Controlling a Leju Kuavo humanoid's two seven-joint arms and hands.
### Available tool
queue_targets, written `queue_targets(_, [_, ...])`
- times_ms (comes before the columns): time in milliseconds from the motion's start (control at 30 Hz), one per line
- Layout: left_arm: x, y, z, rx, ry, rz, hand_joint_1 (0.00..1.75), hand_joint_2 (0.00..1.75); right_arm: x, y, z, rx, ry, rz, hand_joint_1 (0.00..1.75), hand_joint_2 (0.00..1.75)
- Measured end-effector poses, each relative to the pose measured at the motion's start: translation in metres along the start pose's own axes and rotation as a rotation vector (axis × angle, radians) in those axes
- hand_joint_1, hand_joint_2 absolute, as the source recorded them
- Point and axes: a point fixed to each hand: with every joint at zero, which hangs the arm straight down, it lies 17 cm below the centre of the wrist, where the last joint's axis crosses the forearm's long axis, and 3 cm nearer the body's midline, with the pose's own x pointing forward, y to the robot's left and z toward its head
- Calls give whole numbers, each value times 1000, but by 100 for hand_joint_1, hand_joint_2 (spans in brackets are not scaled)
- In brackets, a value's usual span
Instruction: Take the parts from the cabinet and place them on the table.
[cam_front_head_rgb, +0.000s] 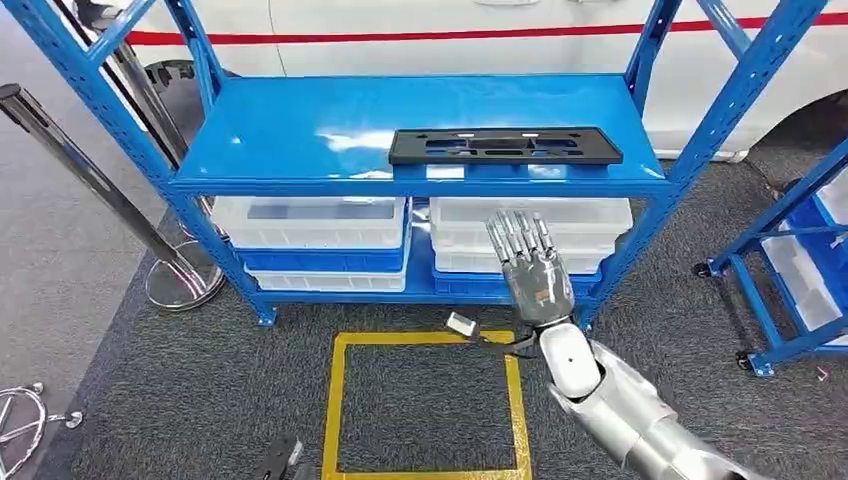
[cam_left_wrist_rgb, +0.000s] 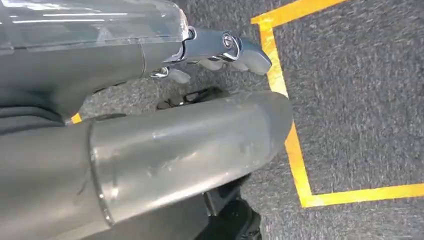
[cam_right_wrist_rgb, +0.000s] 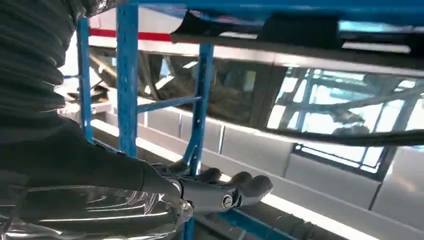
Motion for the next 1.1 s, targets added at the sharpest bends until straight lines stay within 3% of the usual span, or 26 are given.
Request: queue_targets(1100, [3,-3,0,-12,-8,-17,0,0,-14,14,2,49,63,-47,0,175])
